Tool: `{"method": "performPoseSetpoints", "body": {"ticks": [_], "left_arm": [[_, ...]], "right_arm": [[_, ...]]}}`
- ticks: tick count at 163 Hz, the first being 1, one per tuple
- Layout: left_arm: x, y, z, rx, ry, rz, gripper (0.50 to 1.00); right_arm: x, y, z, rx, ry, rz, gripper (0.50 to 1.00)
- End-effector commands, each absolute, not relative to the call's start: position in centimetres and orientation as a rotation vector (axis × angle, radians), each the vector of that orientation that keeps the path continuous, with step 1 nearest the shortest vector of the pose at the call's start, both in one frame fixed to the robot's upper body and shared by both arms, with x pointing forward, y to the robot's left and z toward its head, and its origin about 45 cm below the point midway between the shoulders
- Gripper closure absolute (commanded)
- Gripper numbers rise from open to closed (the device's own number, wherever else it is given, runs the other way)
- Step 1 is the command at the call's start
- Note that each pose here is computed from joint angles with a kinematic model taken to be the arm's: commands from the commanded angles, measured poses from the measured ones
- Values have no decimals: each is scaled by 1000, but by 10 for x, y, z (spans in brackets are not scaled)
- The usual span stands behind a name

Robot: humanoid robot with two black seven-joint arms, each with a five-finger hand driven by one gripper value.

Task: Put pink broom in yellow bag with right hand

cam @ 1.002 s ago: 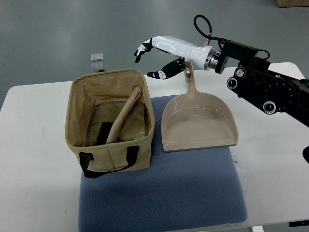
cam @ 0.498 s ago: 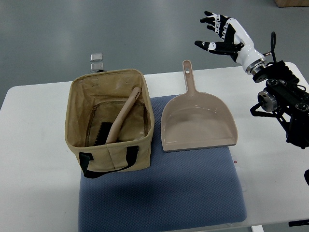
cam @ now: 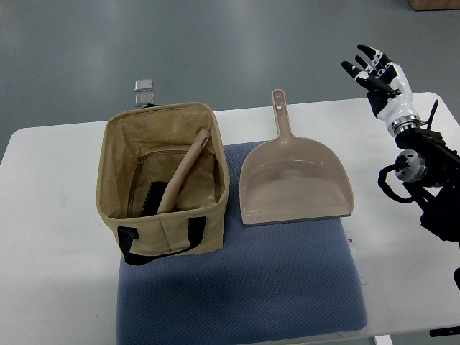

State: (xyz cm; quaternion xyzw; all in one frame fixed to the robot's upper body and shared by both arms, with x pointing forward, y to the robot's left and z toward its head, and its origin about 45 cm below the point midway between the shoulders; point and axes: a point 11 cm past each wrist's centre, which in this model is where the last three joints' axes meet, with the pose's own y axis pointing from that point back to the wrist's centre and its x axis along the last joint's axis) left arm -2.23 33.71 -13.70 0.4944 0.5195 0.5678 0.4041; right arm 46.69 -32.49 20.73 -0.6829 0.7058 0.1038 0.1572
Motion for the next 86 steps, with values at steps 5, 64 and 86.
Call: {"method": "performPoseSetpoints", "body": {"ticks": [5, 64, 86], "left_arm": [[-22, 337, -137, 1248, 1312, 1434, 500], [-22, 337, -137, 1248, 1312, 1434, 500], [-25, 333, -137, 1244, 1320, 1424, 500]], "right_arm": [[465, -326, 202, -1925, 2051, 316, 570], [465, -323, 200, -1919, 2050, 327, 570], [464, -321, 198, -1917, 2049, 334, 570]]}}
